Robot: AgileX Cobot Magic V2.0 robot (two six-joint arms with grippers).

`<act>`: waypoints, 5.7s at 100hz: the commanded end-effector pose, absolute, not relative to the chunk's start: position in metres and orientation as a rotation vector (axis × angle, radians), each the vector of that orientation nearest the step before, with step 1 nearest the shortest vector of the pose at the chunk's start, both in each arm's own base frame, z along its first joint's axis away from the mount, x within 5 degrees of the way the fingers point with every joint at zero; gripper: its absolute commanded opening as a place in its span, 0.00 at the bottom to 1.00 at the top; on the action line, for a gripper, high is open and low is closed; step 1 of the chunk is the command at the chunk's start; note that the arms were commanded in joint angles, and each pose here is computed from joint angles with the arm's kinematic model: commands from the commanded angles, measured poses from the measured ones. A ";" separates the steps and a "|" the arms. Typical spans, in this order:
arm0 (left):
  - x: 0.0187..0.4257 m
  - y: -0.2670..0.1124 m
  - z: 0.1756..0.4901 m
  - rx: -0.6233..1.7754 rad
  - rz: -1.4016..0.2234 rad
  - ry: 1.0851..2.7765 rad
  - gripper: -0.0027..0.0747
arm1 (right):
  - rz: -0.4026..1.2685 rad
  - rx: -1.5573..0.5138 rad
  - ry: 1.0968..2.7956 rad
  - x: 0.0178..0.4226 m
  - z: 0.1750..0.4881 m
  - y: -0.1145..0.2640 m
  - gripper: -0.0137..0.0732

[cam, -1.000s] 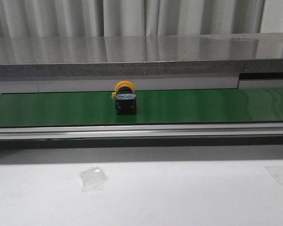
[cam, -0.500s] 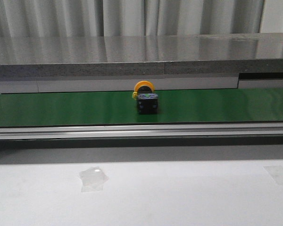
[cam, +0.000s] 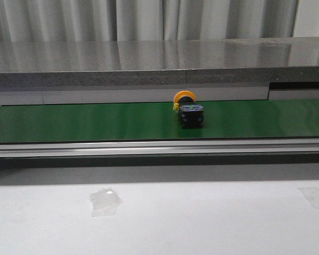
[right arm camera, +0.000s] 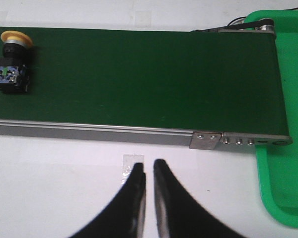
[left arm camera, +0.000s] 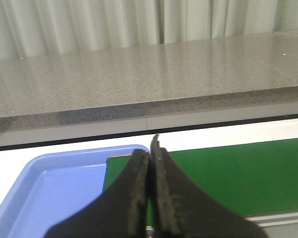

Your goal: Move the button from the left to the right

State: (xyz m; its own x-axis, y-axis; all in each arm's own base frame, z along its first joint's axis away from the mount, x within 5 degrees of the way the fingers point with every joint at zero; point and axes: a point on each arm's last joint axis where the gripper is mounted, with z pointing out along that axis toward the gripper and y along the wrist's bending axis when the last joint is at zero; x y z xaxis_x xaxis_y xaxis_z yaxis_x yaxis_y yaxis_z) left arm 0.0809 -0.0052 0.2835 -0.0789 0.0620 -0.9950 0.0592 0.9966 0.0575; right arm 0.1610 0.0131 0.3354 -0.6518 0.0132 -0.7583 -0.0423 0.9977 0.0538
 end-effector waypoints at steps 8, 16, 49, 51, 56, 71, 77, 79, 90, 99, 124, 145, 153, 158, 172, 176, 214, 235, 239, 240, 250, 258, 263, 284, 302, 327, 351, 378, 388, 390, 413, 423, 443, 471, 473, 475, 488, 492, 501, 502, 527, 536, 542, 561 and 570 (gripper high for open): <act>0.081 -0.003 0.299 0.059 0.010 1.556 0.01 | 0.112 -0.012 2.167 0.165 0.353 0.015 0.65; 0.081 -0.003 0.299 0.059 0.010 1.556 0.01 | 0.138 0.000 2.158 0.165 0.354 0.016 0.81; 0.081 -0.003 0.299 0.059 0.010 1.556 0.01 | 0.148 -0.033 2.178 0.194 0.353 0.020 0.85; 0.081 -0.003 0.299 0.059 0.010 1.556 0.01 | 0.143 -0.045 2.191 0.198 0.353 0.021 0.85; 0.081 -0.003 0.299 0.059 0.010 1.556 0.01 | 0.134 -0.070 2.215 0.208 0.352 0.022 0.85; 0.081 -0.003 0.299 0.059 0.010 1.556 0.01 | 0.143 -0.143 2.286 0.241 0.350 0.027 0.85; 0.081 -0.003 0.299 0.059 0.010 1.556 0.01 | 0.149 -0.170 2.317 0.255 0.346 0.029 0.85; 0.081 -0.003 0.299 0.059 0.010 1.556 0.01 | 0.149 -0.177 2.325 0.260 0.345 0.030 0.85; 0.081 -0.003 0.299 0.059 0.010 1.556 0.01 | 0.146 -0.197 2.361 0.284 0.337 0.032 0.85; 0.081 -0.003 0.299 0.059 0.010 1.556 0.01 | 0.142 -0.221 2.382 0.300 0.332 0.034 0.85; 0.081 -0.003 0.299 0.059 0.010 1.556 0.01 | 0.148 -0.261 2.428 0.334 0.314 0.045 0.85; 0.081 -0.003 0.299 0.059 0.010 1.556 0.01 | 0.126 -0.285 2.484 0.351 0.292 0.047 0.85; 0.081 -0.003 0.299 0.059 0.010 1.556 0.01 | 0.108 -0.297 2.502 0.355 0.283 0.046 0.85; 0.081 -0.003 0.299 0.059 0.010 1.556 0.01 | 0.085 -0.312 2.514 0.359 0.277 0.045 0.85; 0.081 -0.003 0.299 0.059 0.010 1.556 0.01 | 0.067 -0.325 2.538 0.365 0.264 0.045 0.85; 0.081 -0.003 0.299 0.059 0.010 1.556 0.01 | 0.068 -0.325 2.547 0.366 0.261 0.045 0.85; 0.081 -0.003 0.299 0.059 0.010 1.556 0.01 | 0.071 -0.332 2.590 0.367 0.252 0.045 0.39; 0.081 -0.003 0.299 0.059 0.010 1.556 0.01 | 0.004 -0.351 2.594 0.362 0.262 0.034 0.39; 0.081 -0.003 0.299 0.059 0.010 1.556 0.01 | -0.017 -0.344 2.587 0.360 0.266 0.029 0.39; 0.081 -0.003 0.299 0.059 0.010 1.556 0.01 | -0.026 -0.345 2.582 0.360 0.268 0.027 0.39; 0.081 -0.003 0.299 0.059 0.010 1.556 0.01 | -0.087 -0.292 2.552 0.357 0.281 0.005 0.39; 0.081 -0.003 0.299 0.059 0.010 1.556 0.01 | -0.126 -0.229 2.535 0.358 0.291 -0.015 0.39; 0.081 -0.003 0.299 0.059 0.010 1.556 0.01 | -0.147 -0.182 2.521 0.359 0.298 -0.029 0.39; 0.081 -0.003 0.299 0.059 0.010 1.556 0.01 | -0.277 -0.120 2.449 0.359 0.322 -0.087 0.39; 0.081 -0.003 0.299 0.059 0.010 1.556 0.01 | -0.401 -0.131 2.406 0.357 0.327 -0.129 0.39; 0.081 -0.003 0.299 0.059 0.010 1.556 0.01 | -0.412 -0.053 2.483 0.356 0.301 -0.167 0.39; 0.081 -0.003 0.299 0.059 0.010 1.556 0.01 | -0.367 -0.049 2.573 0.367 0.267 -0.174 0.39; 0.081 -0.003 0.299 0.059 0.010 1.556 0.01 | -0.300 -0.033 2.648 0.376 0.235 -0.176 0.39; 0.081 -0.003 0.299 0.059 0.010 1.556 0.01 | -0.288 -0.031 2.663 0.377 0.229 -0.176 0.39; 0.081 -0.003 0.299 0.059 0.010 1.556 0.01 | -0.285 -0.030 2.665 0.378 0.228 -0.176 0.39; 0.081 -0.003 0.299 0.059 0.010 1.556 0.01 | -0.286 -0.025 2.654 0.379 0.228 -0.177 0.40; 0.081 -0.003 0.299 0.059 0.010 1.556 0.01 | -0.284 -0.025 2.655 0.379 0.228 -0.177 0.40; 0.081 -0.003 0.299 0.059 0.010 1.556 0.01 | -0.263 -0.010 2.658 0.378 0.227 -0.176 0.64; 0.081 -0.003 0.299 0.059 0.010 1.556 0.01 | -0.284 -0.015 2.665 0.378 0.227 -0.177 0.71; 0.081 -0.003 0.299 0.059 0.010 1.556 0.01 | -0.286 -0.013 2.664 0.377 0.228 -0.177 0.71; 0.081 -0.003 0.299 0.059 0.010 1.556 0.01 | -0.289 -0.010 2.662 0.377 0.229 -0.177 0.71; 0.081 -0.003 0.299 0.059 0.010 1.556 0.01 | -0.303 -0.004 2.630 0.377 0.239 -0.177 0.71; 0.081 -0.003 0.299 0.059 0.010 1.556 0.01 | -0.310 -0.002 2.613 0.377 0.242 -0.177 0.71; 0.081 -0.003 0.299 0.059 0.010 1.556 0.01 | -0.300 0.024 2.555 0.376 0.257 -0.173 0.71; 0.081 -0.003 0.299 0.059 0.010 1.556 0.01 | -0.298 0.025 2.548 0.376 0.259 -0.172 0.71; 0.081 -0.003 0.299 0.059 0.010 1.556 0.01 | -0.222 0.030 2.367 0.378 0.302 -0.139 0.71; 0.081 -0.003 0.299 0.059 0.010 1.556 0.01 | -0.184 0.002 2.315 0.379 0.316 -0.119 0.71; 0.081 -0.003 0.299 0.059 0.010 1.556 0.01 | -0.169 -0.028 2.279 0.378 0.327 -0.105 0.71; 0.081 -0.003 0.299 0.059 0.010 1.556 0.01 | -0.094 -0.076 2.156 0.375 0.355 -0.067 0.71; 0.081 -0.003 0.299 0.059 0.010 1.556 0.01 | -0.060 -0.094 2.112 0.368 0.365 -0.052 0.71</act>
